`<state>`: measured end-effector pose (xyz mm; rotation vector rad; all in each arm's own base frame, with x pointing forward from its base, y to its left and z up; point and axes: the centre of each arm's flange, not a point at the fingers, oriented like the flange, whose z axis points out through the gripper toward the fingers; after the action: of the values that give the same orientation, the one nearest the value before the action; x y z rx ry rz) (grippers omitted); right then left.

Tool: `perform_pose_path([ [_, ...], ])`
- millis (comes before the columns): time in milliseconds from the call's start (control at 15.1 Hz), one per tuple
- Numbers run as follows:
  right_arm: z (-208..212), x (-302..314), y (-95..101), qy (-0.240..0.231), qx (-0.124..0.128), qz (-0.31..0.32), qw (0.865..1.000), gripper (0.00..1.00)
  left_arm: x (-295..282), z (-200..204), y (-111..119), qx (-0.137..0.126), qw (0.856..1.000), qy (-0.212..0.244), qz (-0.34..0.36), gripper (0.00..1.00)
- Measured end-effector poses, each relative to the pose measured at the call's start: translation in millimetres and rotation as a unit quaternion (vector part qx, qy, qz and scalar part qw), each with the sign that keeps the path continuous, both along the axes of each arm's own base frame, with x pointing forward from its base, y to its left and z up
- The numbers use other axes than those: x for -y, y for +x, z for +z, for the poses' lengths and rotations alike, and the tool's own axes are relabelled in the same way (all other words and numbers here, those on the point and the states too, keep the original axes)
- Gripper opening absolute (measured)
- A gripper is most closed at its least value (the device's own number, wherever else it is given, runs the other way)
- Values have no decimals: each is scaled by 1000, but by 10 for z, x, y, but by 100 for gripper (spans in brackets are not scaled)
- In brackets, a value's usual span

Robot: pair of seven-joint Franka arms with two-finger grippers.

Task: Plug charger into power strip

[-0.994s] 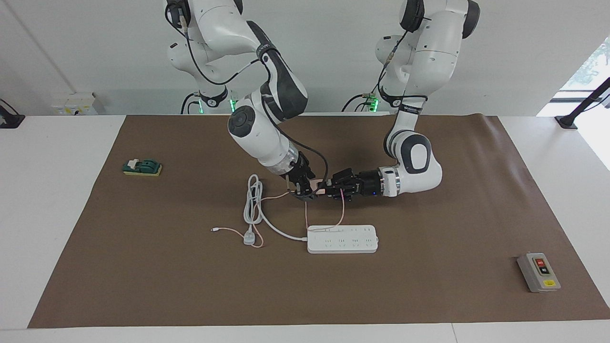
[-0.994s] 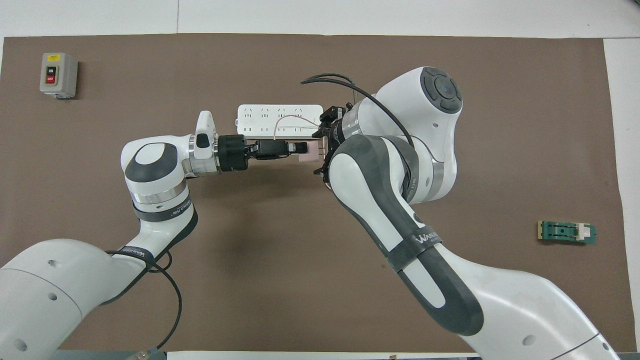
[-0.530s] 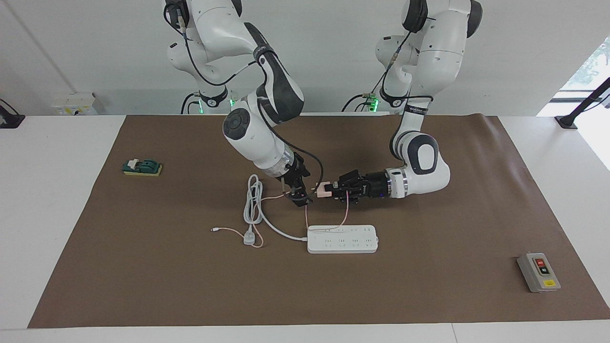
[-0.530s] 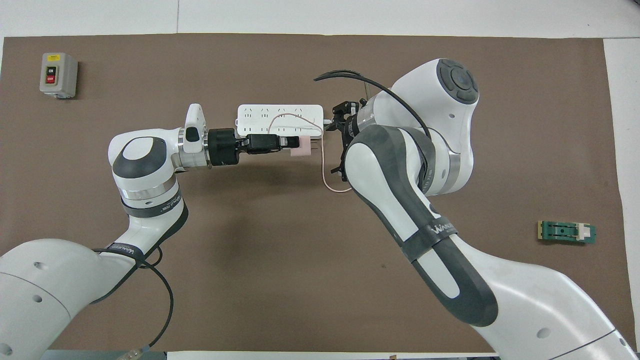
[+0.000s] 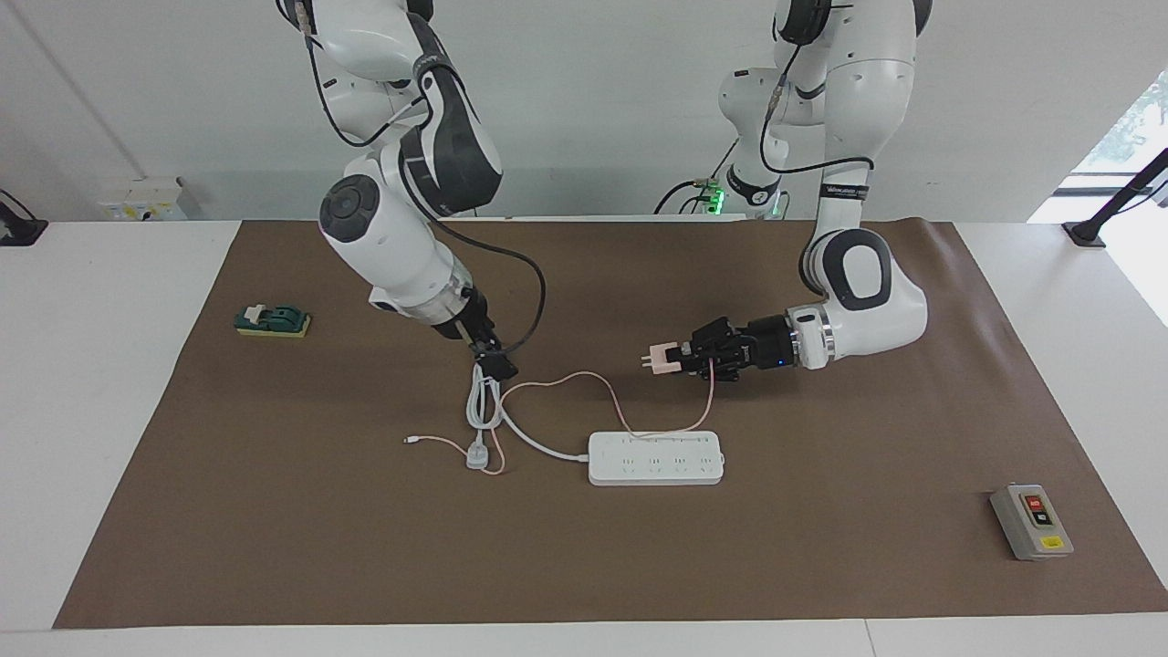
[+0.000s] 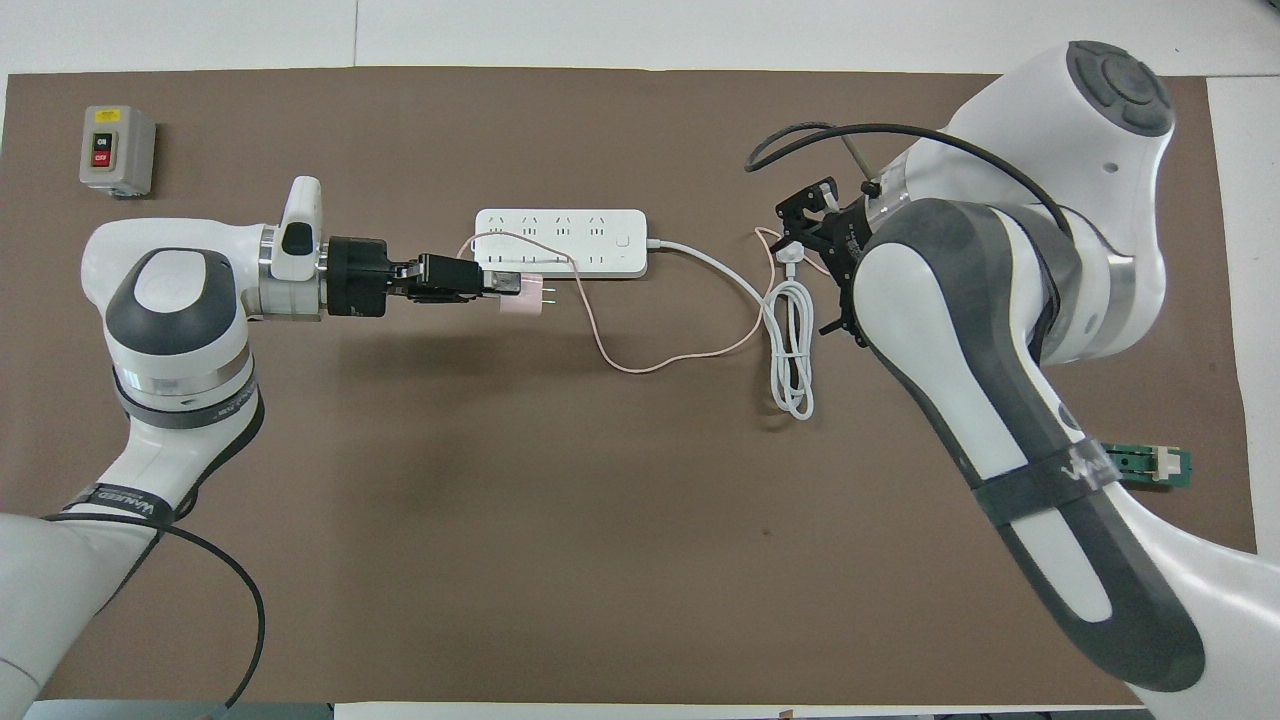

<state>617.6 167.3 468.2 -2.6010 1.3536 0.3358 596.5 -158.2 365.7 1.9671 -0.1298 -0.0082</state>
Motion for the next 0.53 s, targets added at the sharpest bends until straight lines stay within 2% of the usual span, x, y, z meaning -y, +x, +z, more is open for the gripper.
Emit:
perform_pose_path([
  [133,118,240,-53,-18,7,65,998,100,-236,291,66,-21,999,40,-16,32],
  [265,237,438,-106,-35,11,114,993,100,-475,642,154,-45,994,100,-28,32],
  [398,356,631,-154,-40,16,156,987,100,-652,973,200,-54,985,160,-37,32],
  [530,505,847,-220,-37,20,189,981,100,-801,1129,187,-65,975,207,-45,32],
])
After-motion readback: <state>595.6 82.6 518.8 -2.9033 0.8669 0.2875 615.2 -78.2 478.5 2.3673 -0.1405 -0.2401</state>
